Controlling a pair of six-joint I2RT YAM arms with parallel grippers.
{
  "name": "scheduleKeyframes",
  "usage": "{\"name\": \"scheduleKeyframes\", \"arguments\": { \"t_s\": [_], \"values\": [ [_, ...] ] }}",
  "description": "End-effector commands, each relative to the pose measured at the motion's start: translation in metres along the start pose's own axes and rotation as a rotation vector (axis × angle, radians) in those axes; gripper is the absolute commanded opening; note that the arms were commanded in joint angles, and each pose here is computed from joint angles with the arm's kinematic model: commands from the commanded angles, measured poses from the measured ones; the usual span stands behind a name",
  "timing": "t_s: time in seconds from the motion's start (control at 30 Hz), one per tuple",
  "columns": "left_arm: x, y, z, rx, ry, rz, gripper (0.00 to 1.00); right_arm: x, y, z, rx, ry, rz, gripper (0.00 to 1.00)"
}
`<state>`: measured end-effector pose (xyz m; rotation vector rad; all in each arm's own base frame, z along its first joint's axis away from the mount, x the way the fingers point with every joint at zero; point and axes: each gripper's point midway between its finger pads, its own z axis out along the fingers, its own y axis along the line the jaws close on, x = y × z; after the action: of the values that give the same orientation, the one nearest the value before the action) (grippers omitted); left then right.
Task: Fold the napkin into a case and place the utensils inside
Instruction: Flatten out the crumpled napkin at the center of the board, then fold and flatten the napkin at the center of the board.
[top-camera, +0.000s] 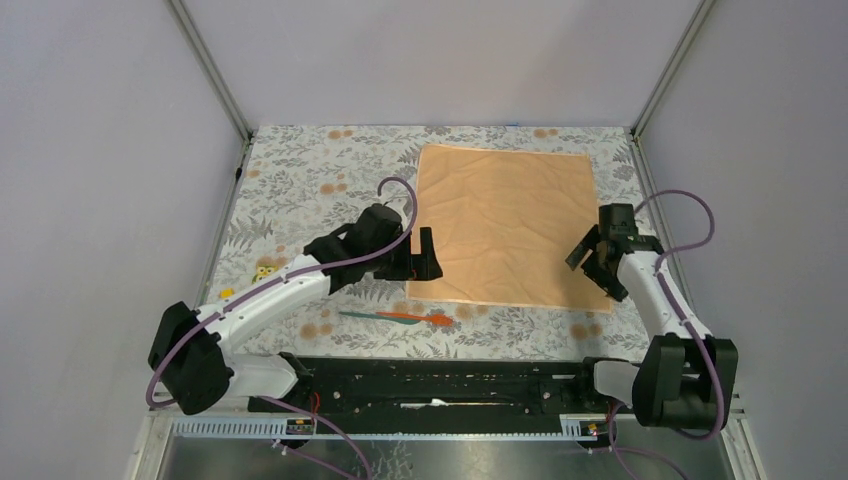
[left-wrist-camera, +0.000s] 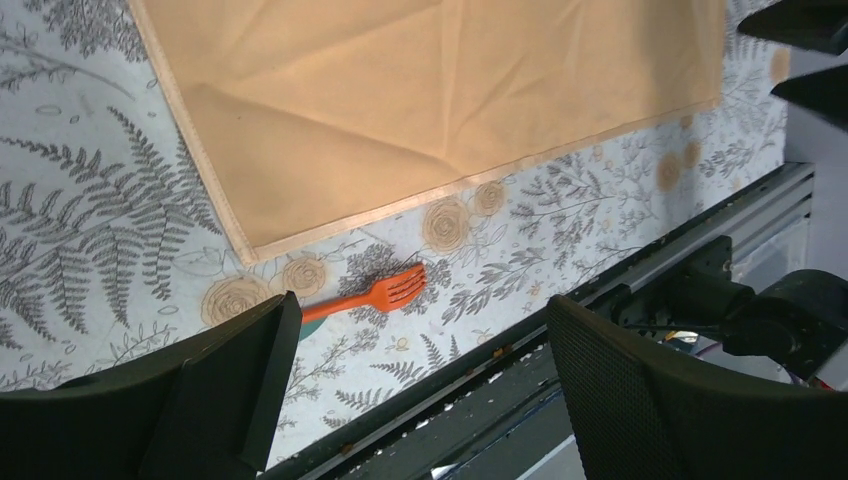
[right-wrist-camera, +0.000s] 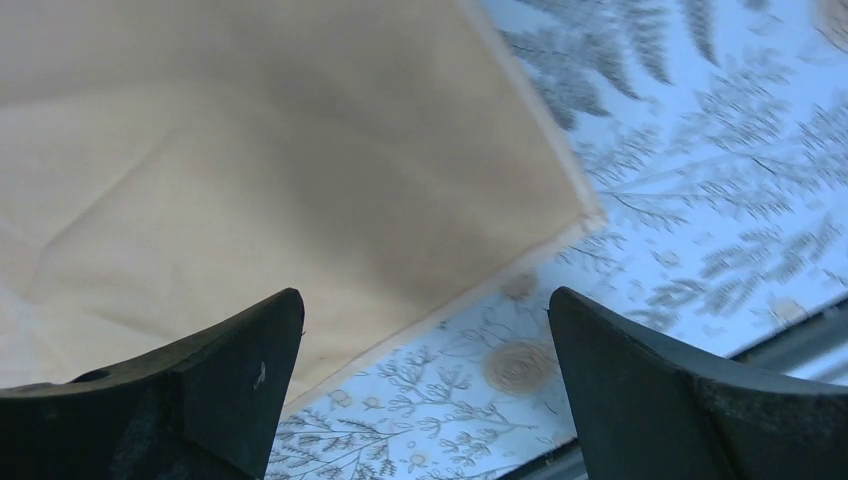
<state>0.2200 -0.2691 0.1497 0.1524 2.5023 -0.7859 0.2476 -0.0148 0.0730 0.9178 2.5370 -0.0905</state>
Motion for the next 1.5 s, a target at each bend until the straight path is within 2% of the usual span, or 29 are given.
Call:
{"name": "scheduleKeyframes", "arguments": {
  "t_s": [0.0, 0.13, 0.2, 0.33, 0.43, 0.57, 0.7, 0.9, 1.03, 1.47],
  "values": [
    [-0.032, -0.031, -0.016, 0.118, -0.114, 0.037, 0.99, -0.003, -0.042, -0.006, 0.15, -0.05, 0.144, 1.0],
    [-0.044, -0.037, -0.02, 0.12, -0.14, 0.112, 0.99, 0.002, -0.065, 0.002, 0.175, 0.043, 0.231, 0.99],
    [-0.052, -0.038, -0.021, 0.105, -0.148, 0.158, 0.99, 0.005, -0.073, 0.007, 0.19, 0.097, 0.242, 0.92],
    [-0.074, -0.035, -0.023, 0.062, -0.184, 0.236, 0.99, 0.014, -0.082, 0.018, 0.184, 0.226, 0.295, 0.72],
    [-0.084, -0.027, -0.02, 0.046, -0.205, 0.257, 0.99, 0.012, -0.086, 0.02, 0.206, 0.249, 0.294, 0.61],
    [-0.085, -0.012, -0.013, 0.046, -0.189, 0.223, 0.99, 0.002, -0.088, 0.021, 0.225, 0.237, 0.278, 0.58],
    [-0.079, -0.008, -0.008, 0.014, -0.171, 0.258, 0.99, 0.011, -0.091, 0.026, 0.245, 0.29, 0.255, 0.49],
    [-0.069, -0.009, -0.004, -0.002, -0.153, 0.291, 0.99, 0.017, -0.09, 0.033, 0.247, 0.329, 0.257, 0.44],
    [-0.067, -0.009, -0.004, -0.01, -0.154, 0.3, 0.99, 0.027, -0.088, 0.041, 0.248, 0.377, 0.259, 0.46],
    [-0.063, -0.011, -0.002, -0.01, -0.147, 0.313, 0.99, 0.033, -0.094, 0.063, 0.274, 0.389, 0.239, 0.47]
  ]
}}
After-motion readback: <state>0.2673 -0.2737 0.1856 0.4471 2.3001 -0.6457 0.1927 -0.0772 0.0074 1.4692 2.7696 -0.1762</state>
